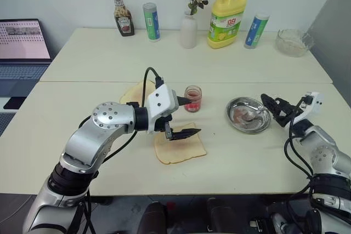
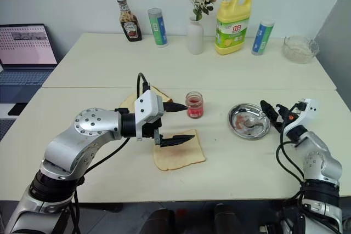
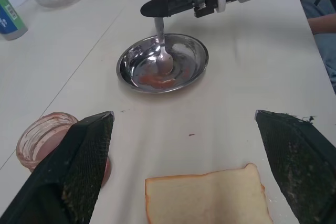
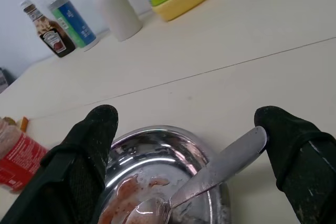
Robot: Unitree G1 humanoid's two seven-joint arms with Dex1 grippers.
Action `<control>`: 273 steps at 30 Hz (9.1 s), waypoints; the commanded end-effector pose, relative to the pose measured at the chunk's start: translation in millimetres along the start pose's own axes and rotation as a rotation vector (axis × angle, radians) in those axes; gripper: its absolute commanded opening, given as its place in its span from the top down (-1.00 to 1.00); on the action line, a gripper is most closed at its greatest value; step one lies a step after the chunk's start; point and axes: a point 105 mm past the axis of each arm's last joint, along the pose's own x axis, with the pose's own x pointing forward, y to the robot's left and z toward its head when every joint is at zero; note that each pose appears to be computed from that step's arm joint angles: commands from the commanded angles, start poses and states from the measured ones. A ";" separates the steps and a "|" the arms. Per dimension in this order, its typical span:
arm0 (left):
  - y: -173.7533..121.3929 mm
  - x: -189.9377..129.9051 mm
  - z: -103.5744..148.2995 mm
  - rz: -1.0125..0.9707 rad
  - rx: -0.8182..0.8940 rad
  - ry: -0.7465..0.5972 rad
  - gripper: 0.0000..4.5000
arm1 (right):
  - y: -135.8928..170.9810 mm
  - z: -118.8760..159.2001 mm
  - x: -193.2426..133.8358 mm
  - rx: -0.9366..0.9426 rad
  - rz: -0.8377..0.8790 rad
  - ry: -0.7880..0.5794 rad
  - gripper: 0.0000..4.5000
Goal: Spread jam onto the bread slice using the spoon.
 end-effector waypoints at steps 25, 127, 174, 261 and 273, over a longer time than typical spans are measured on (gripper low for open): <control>0.8 1.4 11.3 -0.005 0.063 -0.026 -1.00 | 7.6 8.3 -5.5 -0.503 0.017 -0.020 -0.99; 33.5 -58.0 -33.4 0.379 -0.075 0.111 -1.00 | 217.5 80.2 81.0 -0.403 0.569 -0.267 0.98; 28.5 -48.6 -33.6 0.280 -0.093 0.113 -1.00 | 188.5 -14.3 107.7 -0.361 0.411 0.029 0.98; 43.0 -62.3 -32.2 0.307 -0.059 0.094 -1.00 | 173.7 81.0 79.1 0.493 0.299 -0.085 0.98; -5.2 -97.8 -55.4 0.180 -0.093 0.218 -1.00 | 235.0 42.2 35.5 0.327 0.541 0.069 0.98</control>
